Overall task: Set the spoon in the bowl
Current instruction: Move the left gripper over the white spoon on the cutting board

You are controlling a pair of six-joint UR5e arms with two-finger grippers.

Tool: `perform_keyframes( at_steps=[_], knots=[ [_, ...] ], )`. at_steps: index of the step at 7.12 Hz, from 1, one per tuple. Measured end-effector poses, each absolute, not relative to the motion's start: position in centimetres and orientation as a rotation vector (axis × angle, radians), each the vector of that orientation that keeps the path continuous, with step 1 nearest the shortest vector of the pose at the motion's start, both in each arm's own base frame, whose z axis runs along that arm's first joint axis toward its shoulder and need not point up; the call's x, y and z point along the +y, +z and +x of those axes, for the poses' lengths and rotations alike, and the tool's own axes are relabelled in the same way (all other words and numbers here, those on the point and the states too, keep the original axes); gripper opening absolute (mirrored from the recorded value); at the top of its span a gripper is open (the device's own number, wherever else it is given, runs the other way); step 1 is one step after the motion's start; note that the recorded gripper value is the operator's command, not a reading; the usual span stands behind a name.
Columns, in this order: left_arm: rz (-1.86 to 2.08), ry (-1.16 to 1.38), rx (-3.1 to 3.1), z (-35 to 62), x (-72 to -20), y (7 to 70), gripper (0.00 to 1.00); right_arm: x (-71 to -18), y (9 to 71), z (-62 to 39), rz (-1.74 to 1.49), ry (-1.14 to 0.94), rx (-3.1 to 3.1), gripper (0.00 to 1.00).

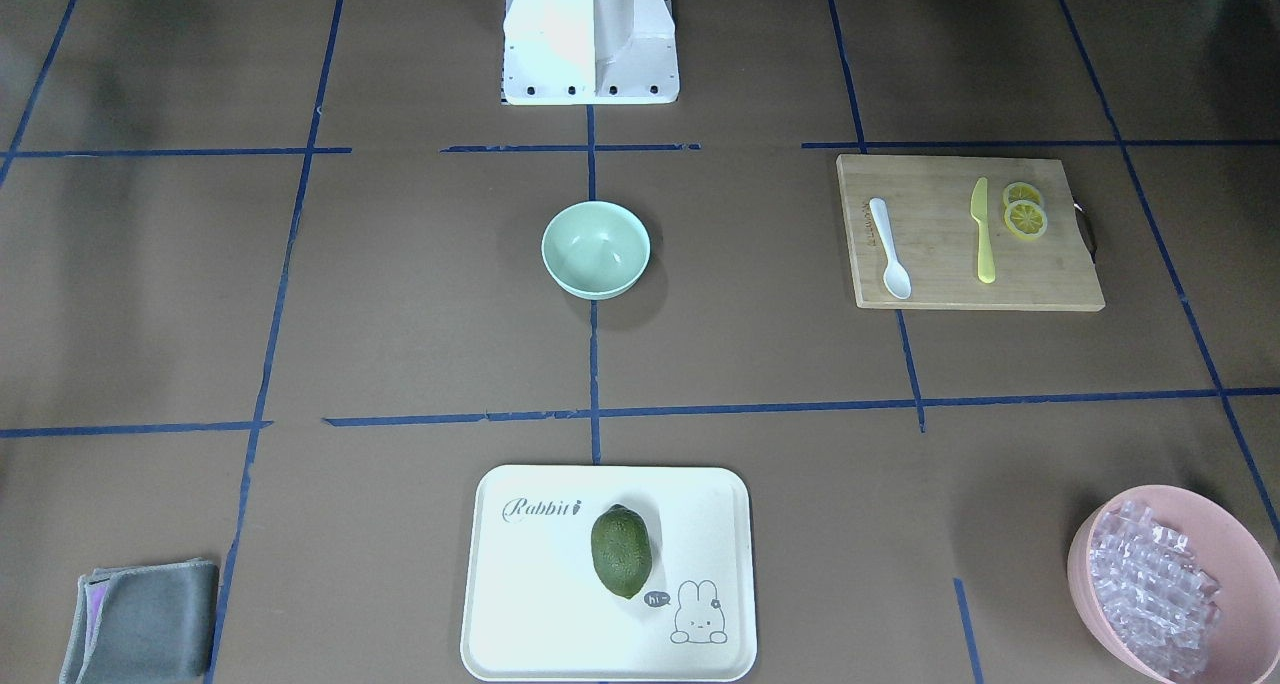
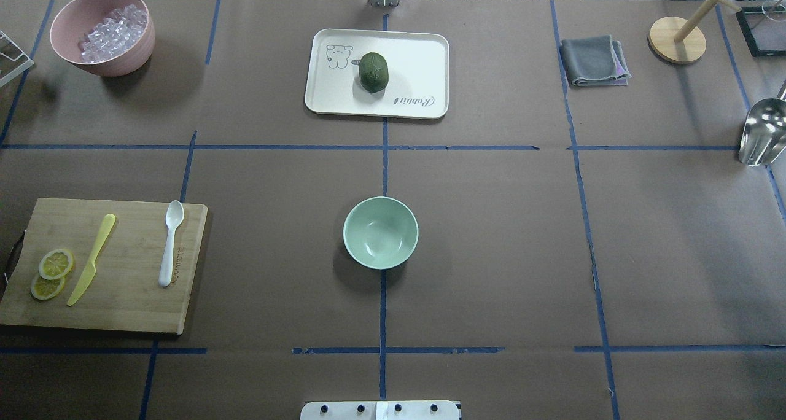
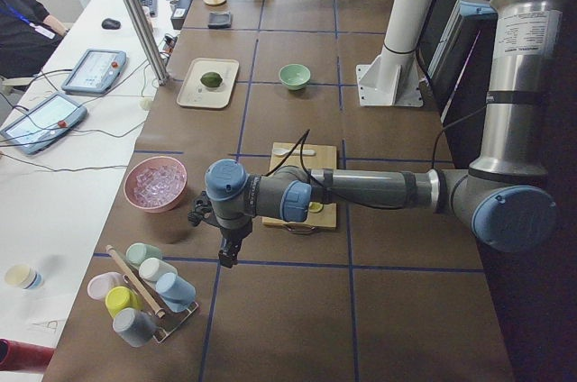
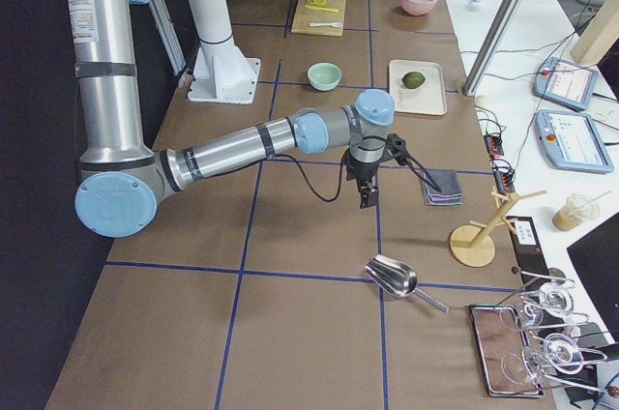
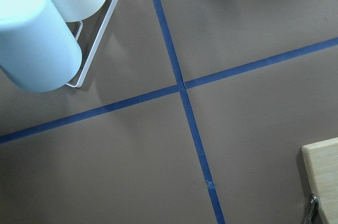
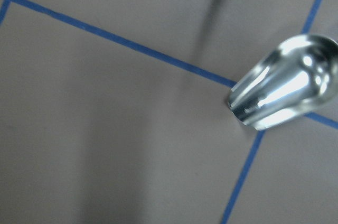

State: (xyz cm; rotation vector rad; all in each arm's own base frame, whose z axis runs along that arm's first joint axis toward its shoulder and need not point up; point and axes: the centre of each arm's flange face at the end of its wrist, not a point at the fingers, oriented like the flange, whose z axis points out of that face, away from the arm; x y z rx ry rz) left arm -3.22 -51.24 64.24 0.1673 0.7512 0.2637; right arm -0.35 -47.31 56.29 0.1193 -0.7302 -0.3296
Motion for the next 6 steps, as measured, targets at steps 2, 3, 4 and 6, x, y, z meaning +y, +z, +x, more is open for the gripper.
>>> perform_keyframes(
  at_steps=[2,3,4,6],
  knots=[
    [0.207,0.282,0.752,-2.3,-51.7,62.6,1.00,-45.0,58.7,2.4,0.094,-0.275,-0.730,1.00],
    [0.206,0.275,0.762,0.2,-52.1,60.7,1.00,-44.7,58.8,2.7,0.090,-0.256,-0.730,1.00],
    [0.188,0.244,0.780,4.0,-52.2,57.9,1.00,-44.6,58.6,2.8,0.088,-0.241,-0.731,1.00],
    [0.148,0.157,0.829,13.2,-51.1,54.0,1.00,-44.5,58.4,2.8,0.089,-0.233,-0.731,1.00]
  ],
)
